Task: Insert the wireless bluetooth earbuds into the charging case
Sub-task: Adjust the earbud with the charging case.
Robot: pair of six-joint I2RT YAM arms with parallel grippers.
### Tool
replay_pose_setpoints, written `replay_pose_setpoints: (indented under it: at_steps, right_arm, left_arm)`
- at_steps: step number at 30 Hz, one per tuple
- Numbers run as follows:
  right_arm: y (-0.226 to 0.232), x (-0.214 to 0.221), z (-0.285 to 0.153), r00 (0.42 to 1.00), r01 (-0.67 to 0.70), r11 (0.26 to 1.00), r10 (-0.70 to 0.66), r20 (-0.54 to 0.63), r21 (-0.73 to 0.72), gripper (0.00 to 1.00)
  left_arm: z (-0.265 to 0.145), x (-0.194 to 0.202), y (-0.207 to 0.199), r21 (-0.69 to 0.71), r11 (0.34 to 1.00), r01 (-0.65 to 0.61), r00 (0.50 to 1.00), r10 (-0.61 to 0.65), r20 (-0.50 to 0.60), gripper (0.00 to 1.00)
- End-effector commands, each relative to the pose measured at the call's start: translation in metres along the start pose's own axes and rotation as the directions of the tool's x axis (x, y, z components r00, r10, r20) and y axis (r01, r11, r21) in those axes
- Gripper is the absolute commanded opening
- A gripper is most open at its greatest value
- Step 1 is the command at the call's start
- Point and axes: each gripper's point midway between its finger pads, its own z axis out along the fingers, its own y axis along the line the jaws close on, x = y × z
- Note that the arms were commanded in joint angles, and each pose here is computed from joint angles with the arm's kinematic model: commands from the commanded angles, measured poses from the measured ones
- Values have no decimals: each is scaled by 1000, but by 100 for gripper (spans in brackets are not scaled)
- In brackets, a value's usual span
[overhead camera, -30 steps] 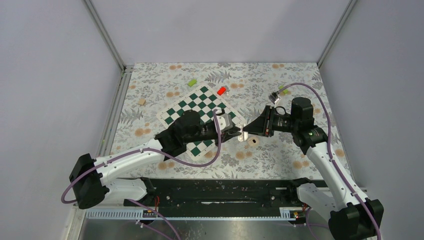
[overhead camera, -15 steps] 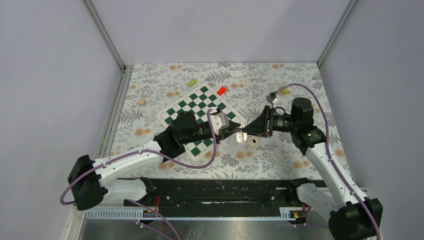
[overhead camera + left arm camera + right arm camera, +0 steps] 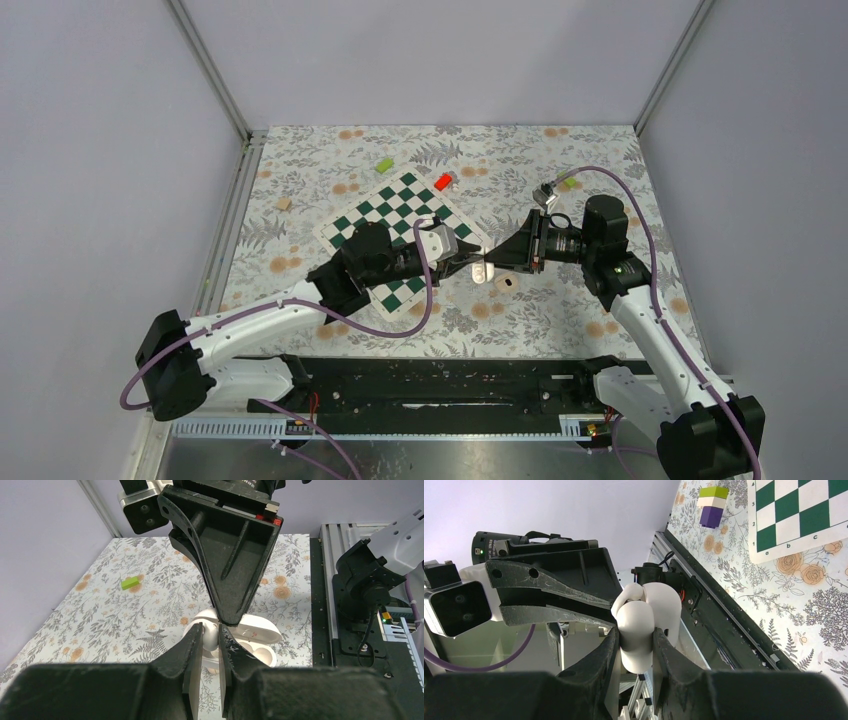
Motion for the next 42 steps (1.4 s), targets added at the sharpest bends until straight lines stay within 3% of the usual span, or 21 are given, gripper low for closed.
replay_pose_setpoints:
  at_steps: [1, 15, 26, 42]
  right_arm:
    - [20, 0, -3, 998, 69, 995, -69, -8, -66, 0]
    - [21, -1, -3, 998, 68, 996, -68, -1, -64, 0]
    - [22, -3, -3, 997, 71, 995, -71, 3, -64, 0]
    - [28, 7, -4, 997, 37, 990, -46, -60, -135, 0]
  left_arm:
    - [-3, -6, 5, -16, 1000, -24, 1000, 24, 12, 13]
    - [-9, -7, 2, 0, 1000, -11, 1000, 11, 20, 11]
    - [-8, -3, -2, 28, 1000, 11, 1000, -11, 12, 15]
    - [-13, -12, -1, 32, 999, -13, 999, 12, 49, 9]
